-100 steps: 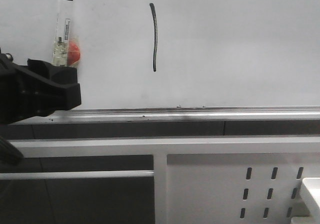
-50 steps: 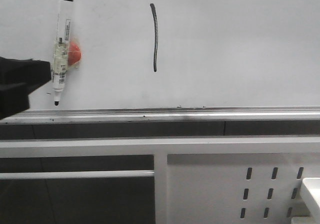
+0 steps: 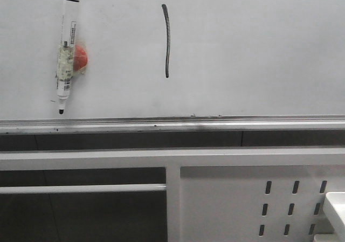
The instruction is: Write number 1 on whiteboard
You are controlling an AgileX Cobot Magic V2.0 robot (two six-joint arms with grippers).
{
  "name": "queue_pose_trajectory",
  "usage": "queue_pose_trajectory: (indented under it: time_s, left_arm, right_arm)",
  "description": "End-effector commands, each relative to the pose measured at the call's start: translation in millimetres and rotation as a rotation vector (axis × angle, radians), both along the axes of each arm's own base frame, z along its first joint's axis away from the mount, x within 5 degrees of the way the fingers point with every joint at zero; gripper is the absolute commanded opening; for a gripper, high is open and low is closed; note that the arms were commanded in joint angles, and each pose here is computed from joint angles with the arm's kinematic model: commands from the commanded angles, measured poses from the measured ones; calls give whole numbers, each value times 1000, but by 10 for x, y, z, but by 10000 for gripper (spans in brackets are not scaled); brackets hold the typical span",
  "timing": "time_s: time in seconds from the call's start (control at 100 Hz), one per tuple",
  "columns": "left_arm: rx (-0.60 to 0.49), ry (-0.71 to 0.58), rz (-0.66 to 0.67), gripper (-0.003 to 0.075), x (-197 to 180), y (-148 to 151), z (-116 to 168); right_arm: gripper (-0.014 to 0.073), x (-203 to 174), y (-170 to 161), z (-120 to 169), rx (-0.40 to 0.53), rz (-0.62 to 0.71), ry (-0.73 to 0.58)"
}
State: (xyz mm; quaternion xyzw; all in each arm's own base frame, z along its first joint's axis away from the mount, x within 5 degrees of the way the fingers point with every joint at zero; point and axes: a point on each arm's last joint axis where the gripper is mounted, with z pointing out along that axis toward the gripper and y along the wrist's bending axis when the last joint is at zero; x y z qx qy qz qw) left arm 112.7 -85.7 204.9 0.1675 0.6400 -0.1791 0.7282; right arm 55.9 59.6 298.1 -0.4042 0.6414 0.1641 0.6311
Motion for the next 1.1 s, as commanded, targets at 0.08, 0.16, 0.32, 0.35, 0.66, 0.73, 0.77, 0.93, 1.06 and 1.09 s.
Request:
queue_pose_trajectory:
  time_s: [0.08, 0.16, 0.32, 0.35, 0.66, 0.73, 0.77, 0.93, 1.06, 1.09]
  left_arm:
    - [-52, -148, 33, -20, -61, 98, 83]
    - [-51, -149, 33, -20, -61, 98, 83]
    - [-51, -149, 33, -20, -61, 98, 83]
    - [-51, -149, 33, -20, -61, 98, 83]
    - [-71, -187, 33, -20, -69, 98, 127]
    - [-60, -203, -3, -20, -87, 68, 135]
    - [-48, -222, -45, -20, -111, 34, 143]
    - [46, -330, -193, -20, -216, -90, 165]
    - [66, -344, -193, -20, -222, -91, 161]
    - [67, -346, -200, -20, -226, -96, 161]
  right_arm:
    - [-50, 0, -16, -357, 54, -12, -75]
    - [-50, 2, 2, -431, 91, 3, -219]
    - [-50, -7, 3, -423, 147, 8, -270]
    - [-50, -7, 3, -423, 147, 8, -270]
    - [-50, -7, 3, -423, 147, 8, -270]
    - [-50, -7, 3, -423, 147, 8, -270]
    - [-50, -7, 3, -423, 147, 8, -270]
    - [-50, -7, 3, -423, 147, 8, -270]
    - [-50, -7, 3, -423, 147, 8, -270]
    - [-50, -7, 3, -423, 147, 8, -270]
